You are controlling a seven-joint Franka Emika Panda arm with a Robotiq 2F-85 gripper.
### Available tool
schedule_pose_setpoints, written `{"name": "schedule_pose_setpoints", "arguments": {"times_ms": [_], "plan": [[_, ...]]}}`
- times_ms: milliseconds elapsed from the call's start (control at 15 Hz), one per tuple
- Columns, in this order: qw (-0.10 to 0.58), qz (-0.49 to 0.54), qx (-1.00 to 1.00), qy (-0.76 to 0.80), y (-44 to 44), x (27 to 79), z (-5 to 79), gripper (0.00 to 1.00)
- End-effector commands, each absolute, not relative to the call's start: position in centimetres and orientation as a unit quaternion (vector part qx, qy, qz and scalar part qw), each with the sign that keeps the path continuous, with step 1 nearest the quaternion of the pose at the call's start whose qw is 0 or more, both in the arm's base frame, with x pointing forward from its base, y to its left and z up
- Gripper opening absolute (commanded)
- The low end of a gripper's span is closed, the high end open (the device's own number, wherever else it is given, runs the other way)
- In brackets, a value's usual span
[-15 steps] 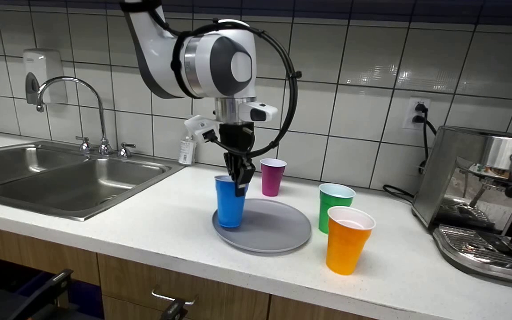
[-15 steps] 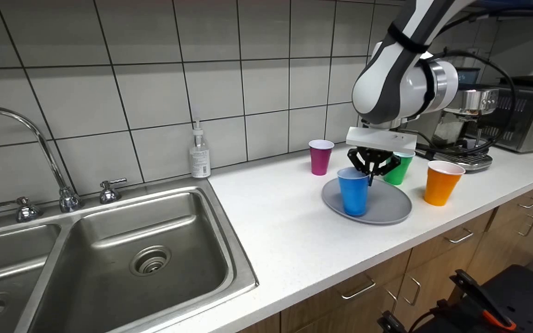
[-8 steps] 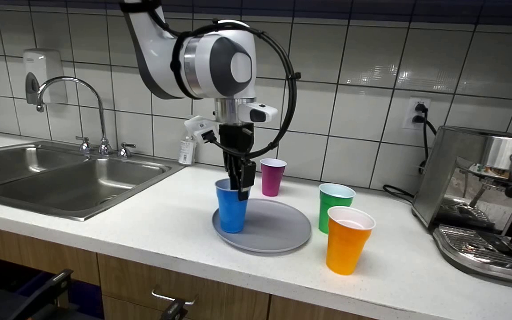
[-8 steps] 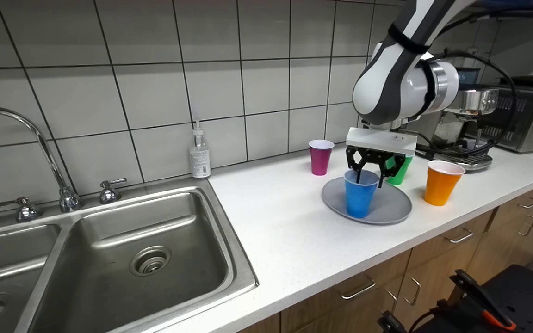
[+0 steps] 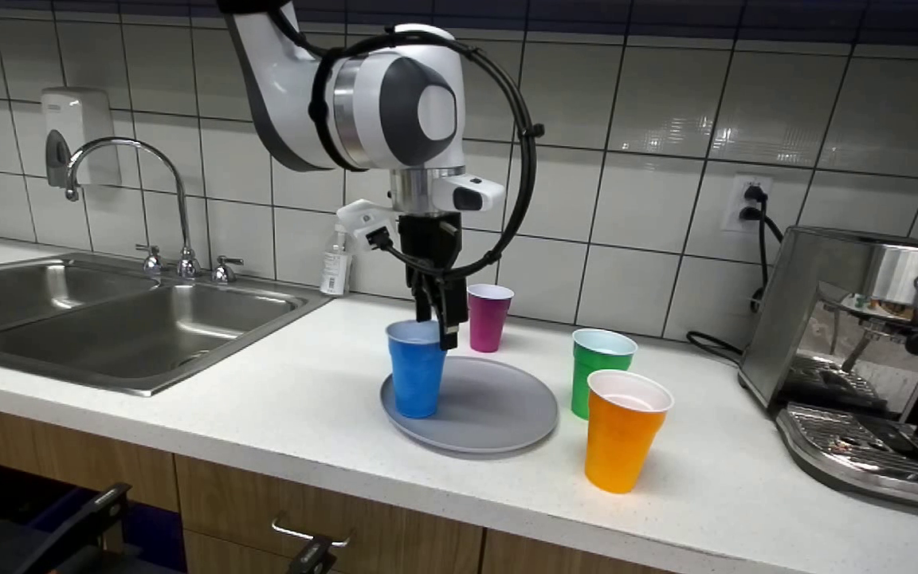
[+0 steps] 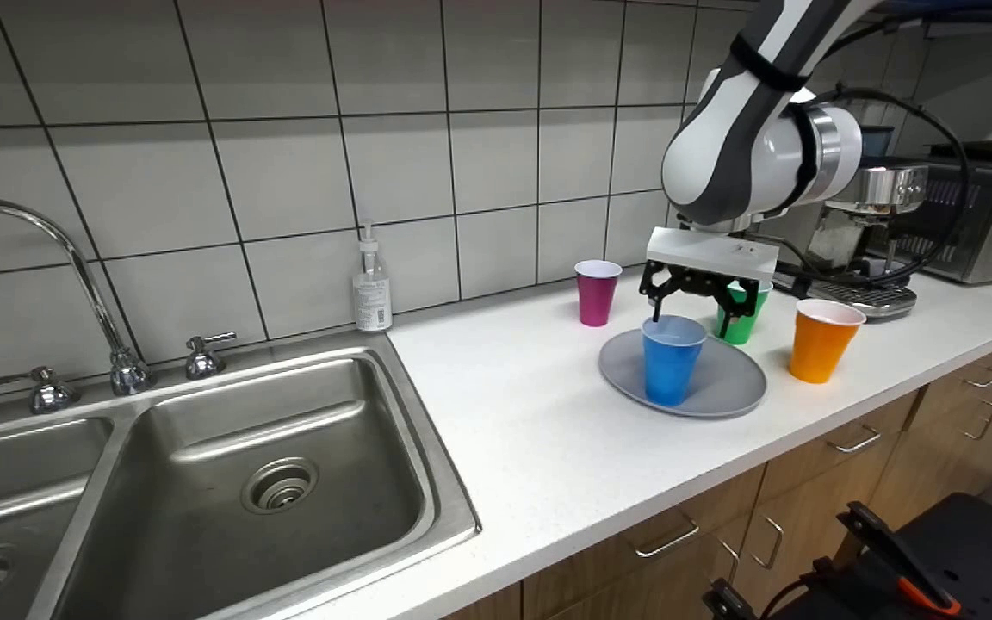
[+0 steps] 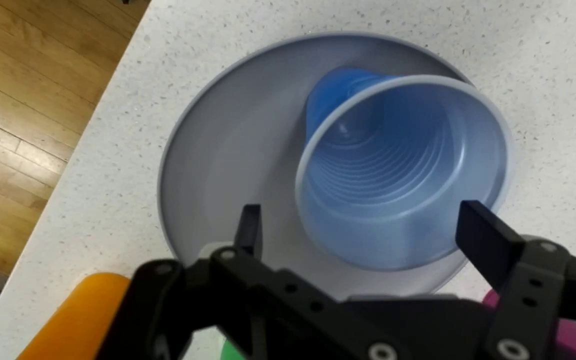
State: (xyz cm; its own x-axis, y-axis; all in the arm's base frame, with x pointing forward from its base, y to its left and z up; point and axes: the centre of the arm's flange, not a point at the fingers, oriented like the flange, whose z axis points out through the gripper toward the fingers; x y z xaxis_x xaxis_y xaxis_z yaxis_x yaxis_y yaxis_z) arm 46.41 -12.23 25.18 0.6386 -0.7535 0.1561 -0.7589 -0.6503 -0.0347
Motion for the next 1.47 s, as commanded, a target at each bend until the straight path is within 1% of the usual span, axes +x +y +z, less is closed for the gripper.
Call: {"name": "schedule_pose_setpoints", "arguments": {"times_ms": [0, 333, 667, 933, 1400], "plan": [[0.013, 0.098, 0.897, -0.431, -12.7, 44.8, 27.2, 1.00], [0.010, 0.114, 0.892, -0.436, -13.4, 44.5, 28.9, 1.00], [0.010, 0.131, 0.889, -0.440, -13.8, 45.7, 30.7, 1.00], [0.010, 0.140, 0.885, -0.444, -13.8, 47.6, 31.2, 1.00], [0.011, 0.157, 0.873, -0.461, -13.9, 53.1, 31.1, 1.00]]}}
